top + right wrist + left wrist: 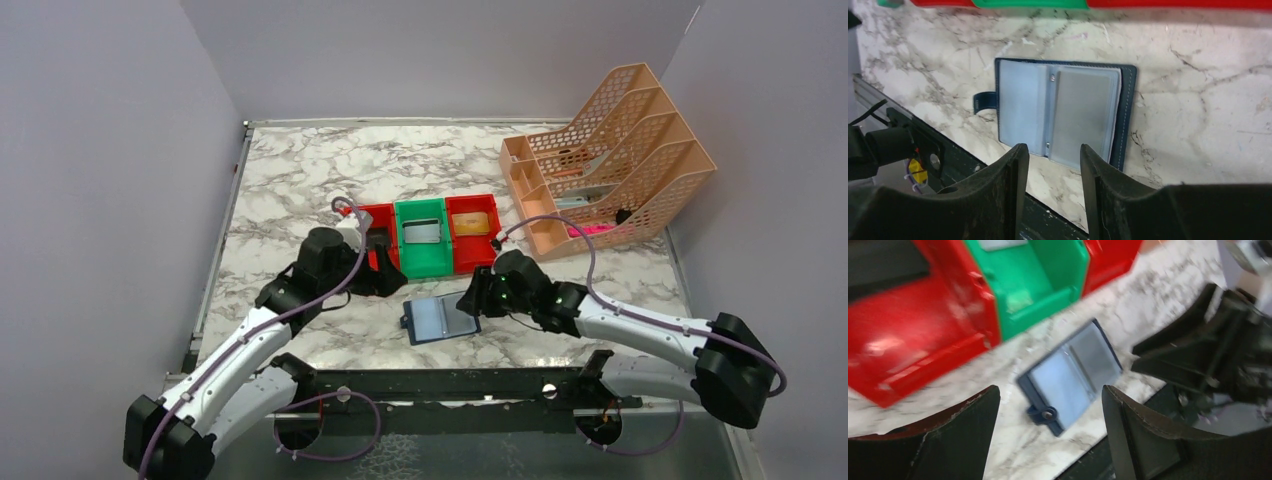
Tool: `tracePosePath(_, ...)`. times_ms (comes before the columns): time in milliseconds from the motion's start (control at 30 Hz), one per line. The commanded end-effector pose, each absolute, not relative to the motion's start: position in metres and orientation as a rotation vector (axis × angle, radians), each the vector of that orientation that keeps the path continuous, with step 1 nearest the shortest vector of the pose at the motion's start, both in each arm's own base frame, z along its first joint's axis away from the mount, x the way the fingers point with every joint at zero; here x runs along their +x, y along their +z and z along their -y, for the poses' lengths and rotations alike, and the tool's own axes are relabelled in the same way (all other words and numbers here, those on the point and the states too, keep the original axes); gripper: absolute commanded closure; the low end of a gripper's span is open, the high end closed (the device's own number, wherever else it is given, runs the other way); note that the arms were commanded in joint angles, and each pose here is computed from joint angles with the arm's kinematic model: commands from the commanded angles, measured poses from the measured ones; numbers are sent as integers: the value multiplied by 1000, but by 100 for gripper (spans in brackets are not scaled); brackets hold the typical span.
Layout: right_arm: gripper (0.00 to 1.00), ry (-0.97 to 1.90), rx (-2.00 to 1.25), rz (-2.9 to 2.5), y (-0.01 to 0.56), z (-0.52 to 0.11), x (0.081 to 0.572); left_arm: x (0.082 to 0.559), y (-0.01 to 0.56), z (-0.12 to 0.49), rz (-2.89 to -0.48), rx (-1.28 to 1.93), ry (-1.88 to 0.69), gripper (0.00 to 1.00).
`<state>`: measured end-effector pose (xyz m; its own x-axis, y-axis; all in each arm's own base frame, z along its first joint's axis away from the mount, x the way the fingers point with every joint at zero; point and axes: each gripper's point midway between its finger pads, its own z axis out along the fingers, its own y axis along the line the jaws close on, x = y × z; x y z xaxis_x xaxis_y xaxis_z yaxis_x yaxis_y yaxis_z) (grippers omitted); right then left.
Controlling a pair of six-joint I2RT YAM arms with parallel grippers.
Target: Take the credit cards out of the card holder
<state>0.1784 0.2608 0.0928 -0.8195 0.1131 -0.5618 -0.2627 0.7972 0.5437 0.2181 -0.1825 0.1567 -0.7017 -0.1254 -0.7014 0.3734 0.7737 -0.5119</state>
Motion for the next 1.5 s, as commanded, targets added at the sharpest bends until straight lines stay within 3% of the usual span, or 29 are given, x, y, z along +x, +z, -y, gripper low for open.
tracePosePath(0, 54, 815, -5, -2520, 71, -260, 169, 185, 150, 227, -2230, 276, -994, 24)
tracePosePath(233, 56, 821, -38, -2556, 60, -266, 167, 169, 102, 232, -2359, 269, -846, 27)
tracePosePath(800, 58, 768, -27, -2588, 41, -268, 172, 163, 65, 240, -2483, 300, -791, 29)
tracePosePath(1167, 57, 639, -31, -2627, 31, -255, 174, 155, 46, 237, -2539, 323, -750, 47)
tracePosePath(1467, 61, 853, -101, -2614, 42, -281, 164, 151, 35, 233, -2573, 320, -721, 60)
